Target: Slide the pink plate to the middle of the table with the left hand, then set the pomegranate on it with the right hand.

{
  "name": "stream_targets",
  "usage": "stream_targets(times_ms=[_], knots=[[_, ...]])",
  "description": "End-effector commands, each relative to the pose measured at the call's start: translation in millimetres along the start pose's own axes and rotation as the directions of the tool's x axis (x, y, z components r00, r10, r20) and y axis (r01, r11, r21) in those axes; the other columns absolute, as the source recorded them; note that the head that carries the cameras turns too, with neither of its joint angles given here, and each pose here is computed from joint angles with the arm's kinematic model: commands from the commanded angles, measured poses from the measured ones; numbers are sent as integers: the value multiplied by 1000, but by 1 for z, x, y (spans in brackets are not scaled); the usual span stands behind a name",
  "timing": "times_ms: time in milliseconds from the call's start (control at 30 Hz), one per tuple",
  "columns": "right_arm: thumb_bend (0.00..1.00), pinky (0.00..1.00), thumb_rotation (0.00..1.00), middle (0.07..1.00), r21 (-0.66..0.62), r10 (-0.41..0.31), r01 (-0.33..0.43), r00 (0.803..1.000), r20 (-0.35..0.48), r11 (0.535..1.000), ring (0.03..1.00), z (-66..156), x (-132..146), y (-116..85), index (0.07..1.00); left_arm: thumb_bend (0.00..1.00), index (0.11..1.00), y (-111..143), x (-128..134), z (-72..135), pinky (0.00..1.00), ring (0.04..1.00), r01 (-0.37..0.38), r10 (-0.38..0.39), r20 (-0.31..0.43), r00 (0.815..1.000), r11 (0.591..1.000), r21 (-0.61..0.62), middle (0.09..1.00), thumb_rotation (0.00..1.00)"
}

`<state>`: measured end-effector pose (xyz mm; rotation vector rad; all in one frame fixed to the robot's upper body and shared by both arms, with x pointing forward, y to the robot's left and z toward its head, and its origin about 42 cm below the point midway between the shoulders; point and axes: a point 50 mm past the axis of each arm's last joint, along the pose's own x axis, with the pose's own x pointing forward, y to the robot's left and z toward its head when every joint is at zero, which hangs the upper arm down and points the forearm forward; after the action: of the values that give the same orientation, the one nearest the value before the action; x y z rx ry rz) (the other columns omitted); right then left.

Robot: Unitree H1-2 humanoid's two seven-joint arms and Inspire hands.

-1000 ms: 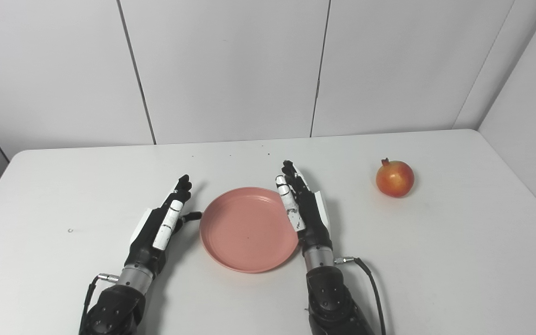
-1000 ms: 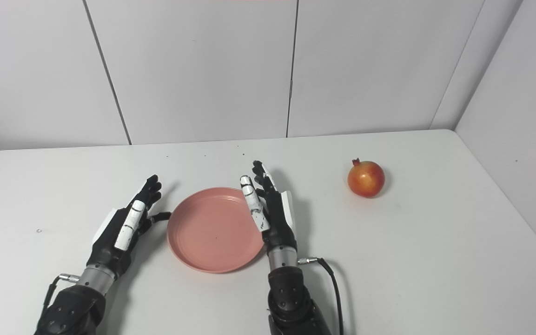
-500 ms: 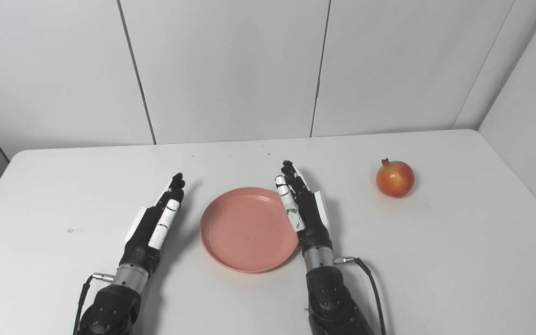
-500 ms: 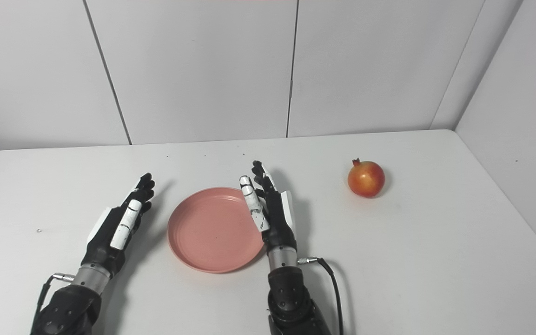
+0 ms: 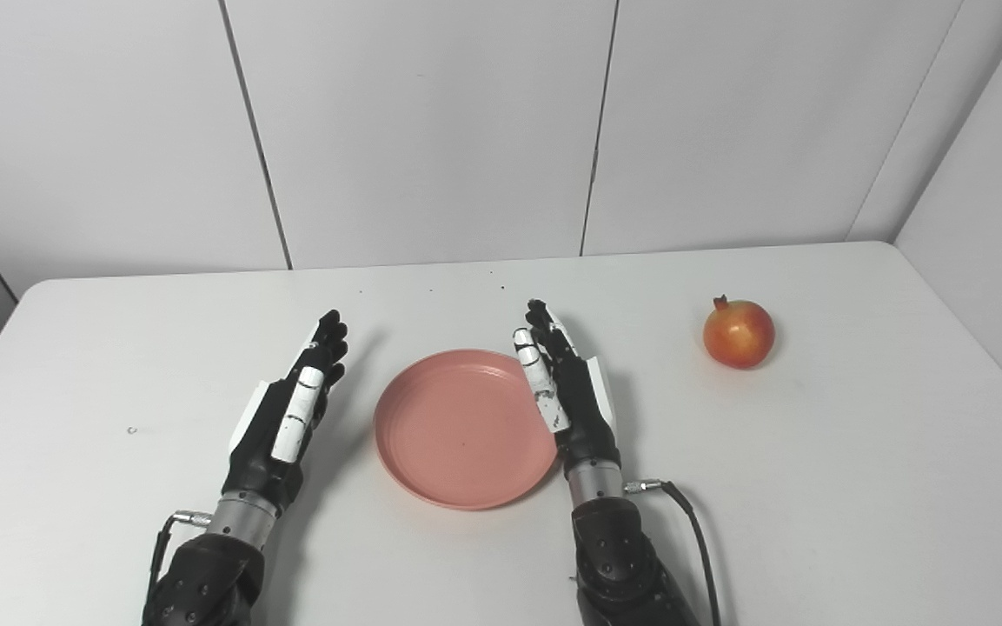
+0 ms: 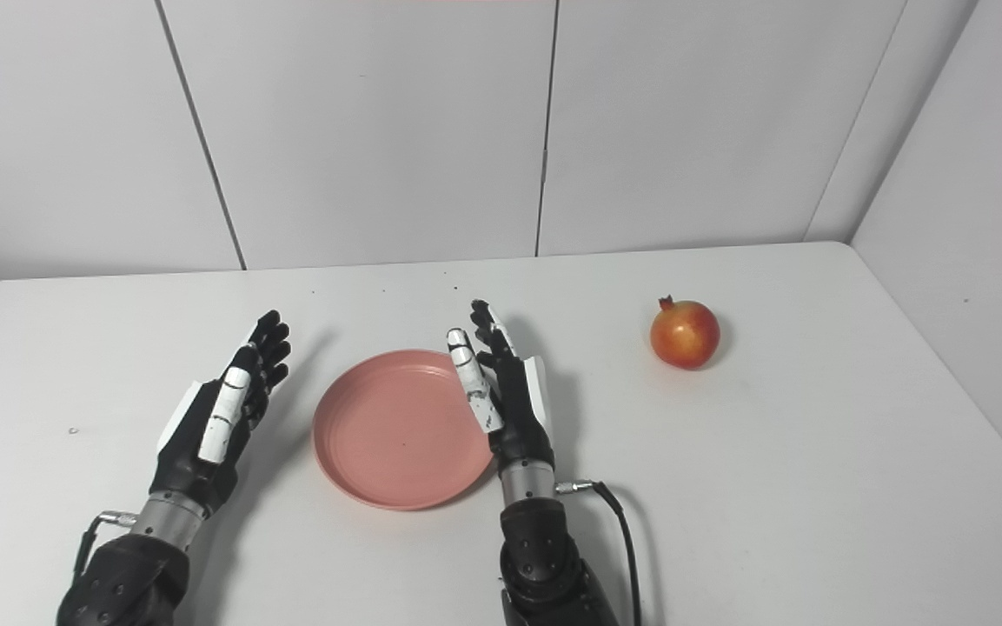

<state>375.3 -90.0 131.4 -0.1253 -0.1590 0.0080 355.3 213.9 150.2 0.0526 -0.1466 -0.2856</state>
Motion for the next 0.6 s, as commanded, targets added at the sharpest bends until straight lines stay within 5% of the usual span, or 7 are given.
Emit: stream_targets(times_ms=[0,567], knots=[[566,845,1000,898,0,-1,1,1000,2,1000,896,-5,-6,2,900,705,1000,0,7,14,1000,1000,22,-21,92,996,1000,-15,1000,1000],[527,834,990,888,10,-20,20,999,26,1000,887,-4,-5,1,884,709,1000,-4,16,10,1000,1000,24,-20,45,999,996,-89,1000,1000]])
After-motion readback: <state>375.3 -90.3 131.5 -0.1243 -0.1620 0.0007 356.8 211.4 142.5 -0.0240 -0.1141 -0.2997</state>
